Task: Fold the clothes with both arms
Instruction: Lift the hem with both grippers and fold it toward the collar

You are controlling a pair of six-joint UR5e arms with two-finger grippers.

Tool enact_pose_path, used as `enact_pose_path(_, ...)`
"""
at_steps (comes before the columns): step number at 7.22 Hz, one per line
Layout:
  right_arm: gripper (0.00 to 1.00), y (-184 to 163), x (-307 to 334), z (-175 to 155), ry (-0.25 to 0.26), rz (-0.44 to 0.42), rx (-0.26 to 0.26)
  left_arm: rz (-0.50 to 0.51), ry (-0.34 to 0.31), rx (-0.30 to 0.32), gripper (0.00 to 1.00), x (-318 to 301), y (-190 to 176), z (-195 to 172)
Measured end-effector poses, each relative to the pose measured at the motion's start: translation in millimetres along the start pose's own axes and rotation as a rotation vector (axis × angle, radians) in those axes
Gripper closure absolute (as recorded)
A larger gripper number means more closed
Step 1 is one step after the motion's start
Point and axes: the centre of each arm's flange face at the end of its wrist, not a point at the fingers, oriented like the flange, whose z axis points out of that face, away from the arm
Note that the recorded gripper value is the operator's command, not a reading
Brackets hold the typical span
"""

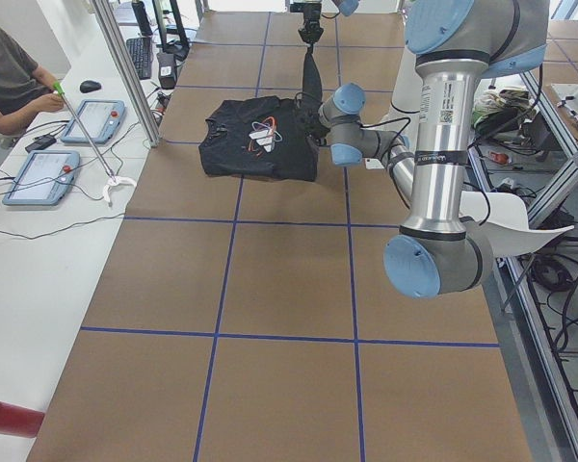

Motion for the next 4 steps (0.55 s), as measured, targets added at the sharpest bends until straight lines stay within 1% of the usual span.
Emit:
enact_pose_path(2,1.00,-18,-43,3,0.047,-0.019,0.060,-0.005,-0.021,0.066,1.00,6,-46,36)
enact_pose_path(4,1.00,-46,-79,15,0.060,-0.024,0.100,0.013,-0.050,0.118,1.00,2,-83,59)
